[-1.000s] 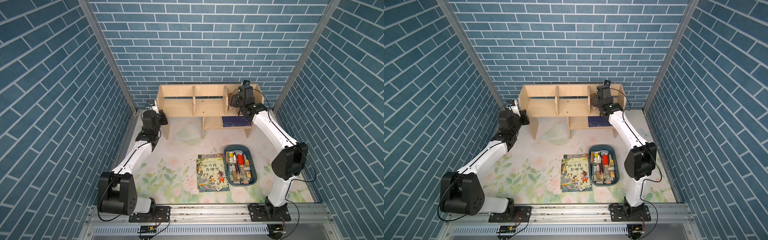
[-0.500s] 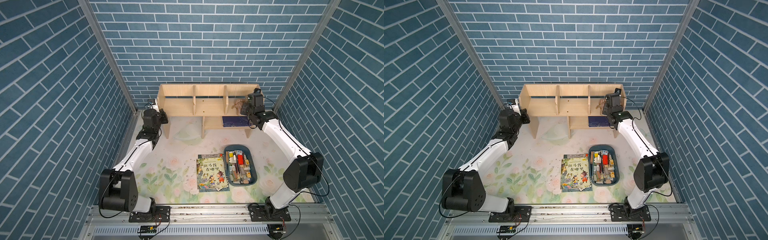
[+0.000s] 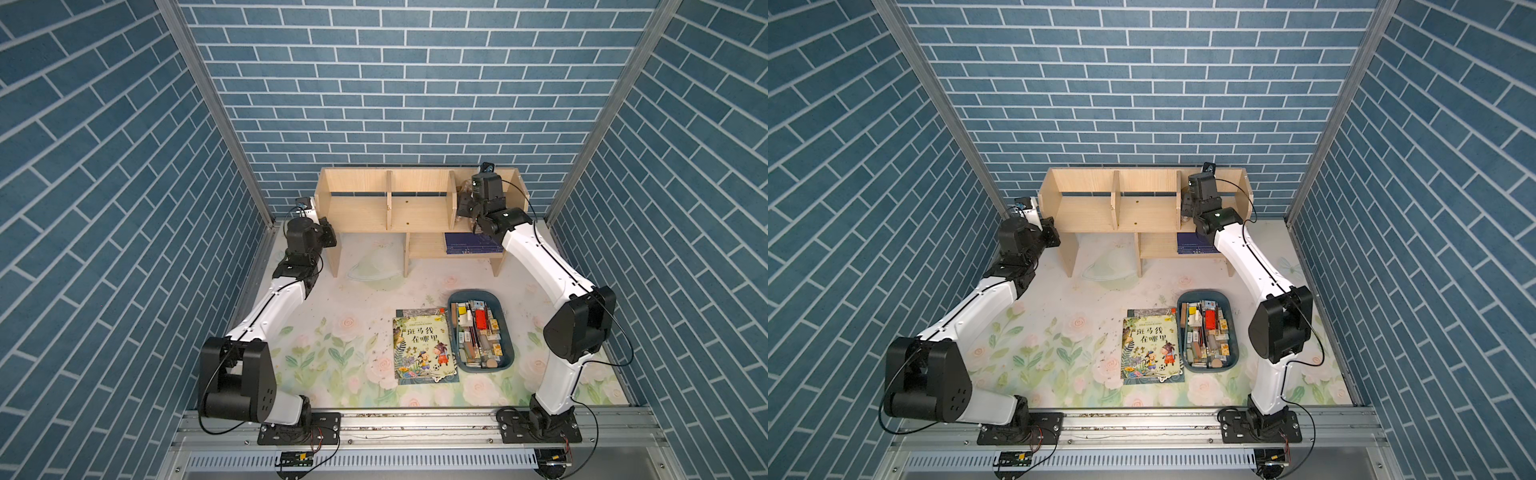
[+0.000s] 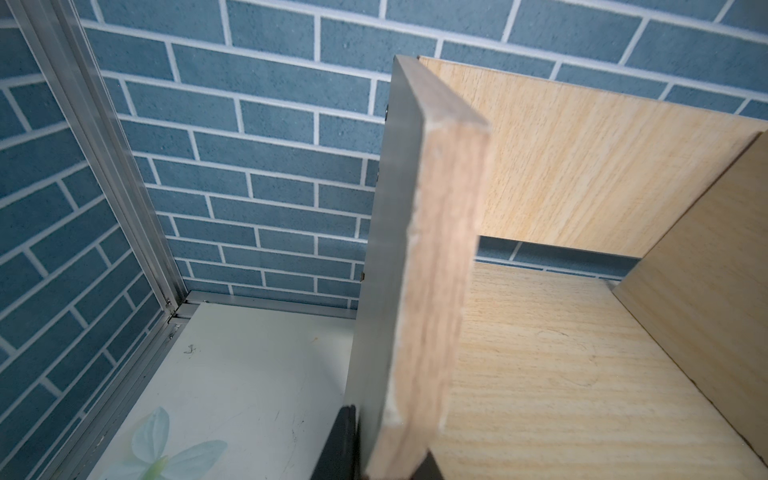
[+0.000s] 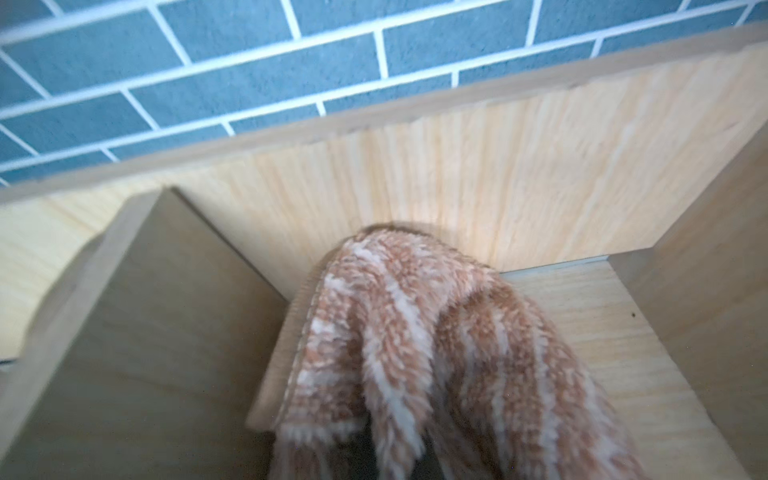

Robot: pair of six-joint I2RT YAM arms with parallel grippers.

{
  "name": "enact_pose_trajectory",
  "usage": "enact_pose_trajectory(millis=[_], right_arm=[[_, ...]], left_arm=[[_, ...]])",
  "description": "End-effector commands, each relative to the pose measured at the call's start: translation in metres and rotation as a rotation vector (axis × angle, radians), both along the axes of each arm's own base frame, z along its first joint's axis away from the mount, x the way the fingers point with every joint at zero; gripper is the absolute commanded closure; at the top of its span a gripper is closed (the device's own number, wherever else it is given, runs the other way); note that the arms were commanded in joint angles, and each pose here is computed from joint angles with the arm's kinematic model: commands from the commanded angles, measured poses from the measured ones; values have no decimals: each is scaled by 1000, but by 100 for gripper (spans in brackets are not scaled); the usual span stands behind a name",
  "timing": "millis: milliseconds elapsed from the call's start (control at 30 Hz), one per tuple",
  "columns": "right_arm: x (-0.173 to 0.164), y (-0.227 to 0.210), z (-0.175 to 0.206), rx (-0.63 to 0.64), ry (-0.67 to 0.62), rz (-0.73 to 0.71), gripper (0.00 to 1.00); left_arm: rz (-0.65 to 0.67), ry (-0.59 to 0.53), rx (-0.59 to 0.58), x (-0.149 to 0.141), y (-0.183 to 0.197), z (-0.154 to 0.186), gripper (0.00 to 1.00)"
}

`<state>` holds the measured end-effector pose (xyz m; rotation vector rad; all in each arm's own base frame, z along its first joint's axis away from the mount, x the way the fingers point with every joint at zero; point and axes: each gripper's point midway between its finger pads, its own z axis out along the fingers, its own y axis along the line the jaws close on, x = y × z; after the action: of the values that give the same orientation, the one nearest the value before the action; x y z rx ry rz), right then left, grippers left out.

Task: Wipe the bookshelf clean with a cloth
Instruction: Wipe the dust from the shelf.

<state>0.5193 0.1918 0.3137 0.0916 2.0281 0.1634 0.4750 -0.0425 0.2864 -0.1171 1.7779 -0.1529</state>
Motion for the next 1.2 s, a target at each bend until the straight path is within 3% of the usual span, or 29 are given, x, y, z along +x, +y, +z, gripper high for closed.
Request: enact_pose_trajectory(millis=[0,233,367,467,800,967,1167], right_arm=[[-19,-12,-17,-11,39,-26,100],[-54,-68,-23,-51,51,-163,100],[-61,-71,-5,-37,24,-166,100],[-70,-52,9,-11,-6,-113,100],[-128,82,75,63,-181,181,100],[-108,131,63,39,-158,234,100],[-44,140,37,-33,-104,117,100]], left_arm=[[-172,44,-116,-4,-45,-7,100],[-174,53,-134,-3,-47,-10,100],[-172,50,-136,-4,-46,-8,100],[-172,42,-136,-5,-46,-5,100],[-192,40,-147,-5,-50,-4,100],[-190,35,-149,-7,-49,-1,100],[-196,30,-153,-8,-50,1,100]])
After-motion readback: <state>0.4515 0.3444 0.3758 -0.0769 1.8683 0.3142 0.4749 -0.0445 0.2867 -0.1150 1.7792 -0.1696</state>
